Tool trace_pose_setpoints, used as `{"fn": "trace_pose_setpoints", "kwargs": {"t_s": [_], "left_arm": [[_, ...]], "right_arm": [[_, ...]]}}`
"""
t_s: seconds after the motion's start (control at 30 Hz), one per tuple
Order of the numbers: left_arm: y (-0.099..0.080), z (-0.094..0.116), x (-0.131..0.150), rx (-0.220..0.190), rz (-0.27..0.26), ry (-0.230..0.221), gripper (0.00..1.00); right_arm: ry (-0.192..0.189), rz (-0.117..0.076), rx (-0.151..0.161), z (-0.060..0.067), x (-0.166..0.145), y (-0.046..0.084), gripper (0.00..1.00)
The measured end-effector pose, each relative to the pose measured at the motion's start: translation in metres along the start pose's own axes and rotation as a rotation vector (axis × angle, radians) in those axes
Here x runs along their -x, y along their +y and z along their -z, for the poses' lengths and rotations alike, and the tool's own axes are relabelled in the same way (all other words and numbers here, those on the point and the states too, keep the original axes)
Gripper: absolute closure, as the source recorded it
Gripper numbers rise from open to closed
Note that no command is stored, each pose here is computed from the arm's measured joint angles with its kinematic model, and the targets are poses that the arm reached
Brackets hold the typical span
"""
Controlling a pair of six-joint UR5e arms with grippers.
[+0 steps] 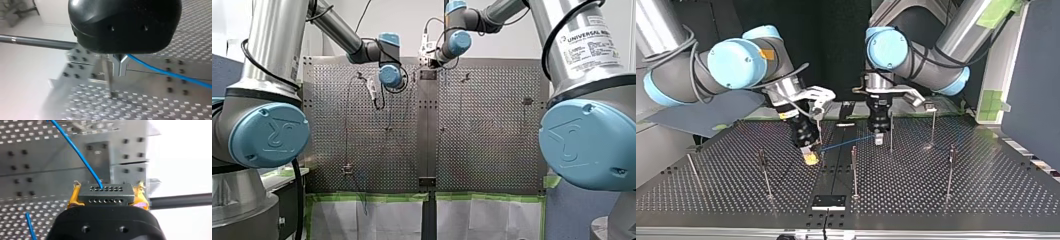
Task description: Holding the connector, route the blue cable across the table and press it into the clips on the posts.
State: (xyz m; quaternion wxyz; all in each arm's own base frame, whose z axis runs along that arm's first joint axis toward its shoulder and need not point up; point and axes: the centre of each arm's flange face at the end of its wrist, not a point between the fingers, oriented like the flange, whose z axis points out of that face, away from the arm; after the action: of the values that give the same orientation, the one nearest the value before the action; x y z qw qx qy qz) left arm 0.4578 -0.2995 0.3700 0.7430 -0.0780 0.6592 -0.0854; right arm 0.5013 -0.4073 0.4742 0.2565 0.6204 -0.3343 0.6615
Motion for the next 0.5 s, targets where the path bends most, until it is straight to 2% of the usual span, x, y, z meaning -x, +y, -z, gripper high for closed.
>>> {"fn": "trace_pose_setpoints", "kwargs": {"t_s": [0.2,0.5], "left_arm": [[0.001,-0.002,0.028,-0.020,0.037,-0.069,1.00],[0.002,-0.015,0.005,-0.059,0.030,-0.050,1.00]], "right_arm": [[0.004,0.000,-0.005,0.001,-0.002,0.000,1.00],[-0.045,-0.002,-0.001,-0.015,0.030,0.006,1.00]]}}
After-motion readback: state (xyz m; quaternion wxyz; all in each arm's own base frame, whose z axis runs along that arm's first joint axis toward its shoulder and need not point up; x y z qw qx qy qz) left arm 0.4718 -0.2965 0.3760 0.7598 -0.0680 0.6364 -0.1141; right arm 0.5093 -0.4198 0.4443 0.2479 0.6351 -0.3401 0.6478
